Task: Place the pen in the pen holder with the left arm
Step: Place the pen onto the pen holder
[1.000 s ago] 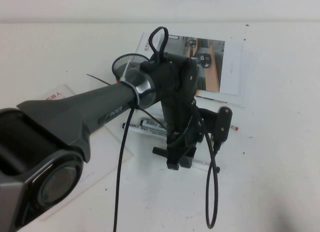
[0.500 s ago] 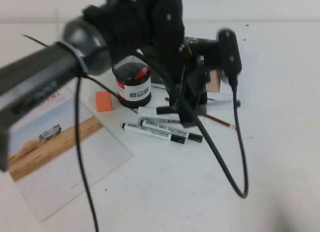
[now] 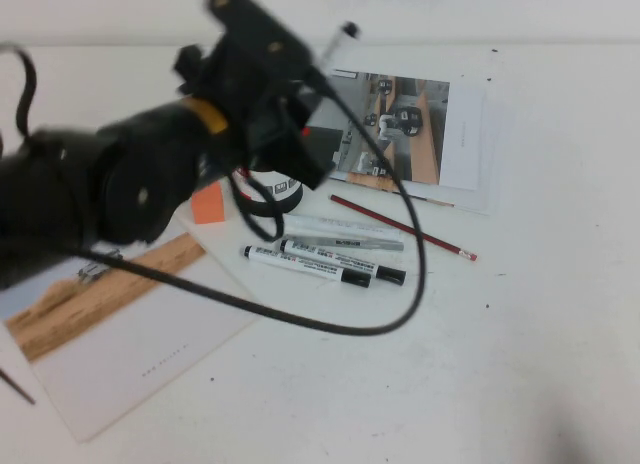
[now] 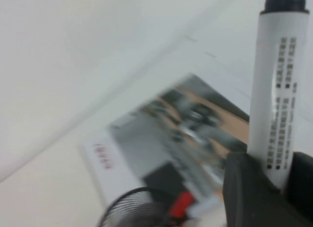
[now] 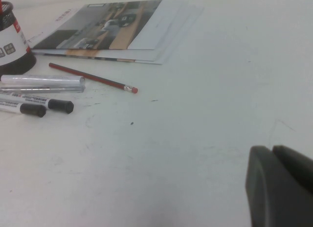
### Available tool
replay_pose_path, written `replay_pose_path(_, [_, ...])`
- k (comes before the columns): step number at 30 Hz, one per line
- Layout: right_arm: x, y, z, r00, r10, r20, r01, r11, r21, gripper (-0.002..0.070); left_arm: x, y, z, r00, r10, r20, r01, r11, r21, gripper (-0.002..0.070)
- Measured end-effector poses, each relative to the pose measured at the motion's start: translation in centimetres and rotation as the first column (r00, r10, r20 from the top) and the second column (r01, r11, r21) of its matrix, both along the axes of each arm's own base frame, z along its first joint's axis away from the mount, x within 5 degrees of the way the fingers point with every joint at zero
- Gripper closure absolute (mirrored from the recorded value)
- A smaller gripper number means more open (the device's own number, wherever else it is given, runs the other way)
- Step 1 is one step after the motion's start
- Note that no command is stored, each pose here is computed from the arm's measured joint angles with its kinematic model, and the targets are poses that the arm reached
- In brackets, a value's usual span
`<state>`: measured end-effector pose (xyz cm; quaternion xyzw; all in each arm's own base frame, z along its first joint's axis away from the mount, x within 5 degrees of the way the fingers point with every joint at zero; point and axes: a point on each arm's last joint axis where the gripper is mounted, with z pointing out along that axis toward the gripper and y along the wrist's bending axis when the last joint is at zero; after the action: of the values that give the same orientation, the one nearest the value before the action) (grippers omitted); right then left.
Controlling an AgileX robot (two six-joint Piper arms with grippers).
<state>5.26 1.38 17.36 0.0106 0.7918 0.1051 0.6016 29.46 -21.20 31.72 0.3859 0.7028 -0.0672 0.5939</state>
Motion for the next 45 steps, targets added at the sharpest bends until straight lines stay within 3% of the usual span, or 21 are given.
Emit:
replay_pose_path(6, [0.0,0.0,0.0,1.0,0.0,0.0,0.0,1.0,0.0,0.0698,1.5,2.8,-1.8,0.985,0.165,0.052,-0.148,0.962,-0.231,0.0559])
replay_pose_path(11, [0.0,0.0,0.0,1.0,0.0,0.0,0.0,1.0,0.0,0.0698,4.5,4.6,-2.9,0.971,0.216,0.101,-0.152,0.888,-0.434,0.0559])
replay_pose_path(13, [0.0,0.0,0.0,1.0,0.0,0.0,0.0,1.0,0.0,0.0698,5.4,4.8,-3.9,0.973,0.205,0.107,-0.133,0.875,-0.466,0.0559])
replay_pose_path(26, [0.0,0.0,0.0,1.0,0.0,0.0,0.0,1.0,0.0,0.0698,11.8,2.5,-9.2,0.986,0.163,0.037,-0.128,0.88,-0.458,0.0559])
replay_pose_path(36, [0.0,0.0,0.0,1.0,0.0,0.0,0.0,1.0,0.0,0.0698,12.5,2.3,-11.6,0.984,0.171,-0.046,-0.174,0.89,-0.421,0.0559])
replay_pose_path(38, [0.0,0.0,0.0,1.0,0.0,0.0,0.0,1.0,0.0,0.0698,12.5,2.3,-11.9,0.982,0.175,-0.07,-0.188,0.895,-0.403,0.0536])
replay_pose_path(43, [0.0,0.0,0.0,1.0,0.0,0.0,0.0,1.0,0.0,0.0698,12.5,2.4,-12.4,0.976,0.182,-0.117,-0.214,0.893,-0.396,0.0368])
replay_pose_path(45, [0.0,0.0,0.0,1.0,0.0,0.0,0.0,1.0,0.0,0.0698,12.4,2.4,-12.4,0.974,0.185,-0.134,-0.224,0.89,-0.397,0.033])
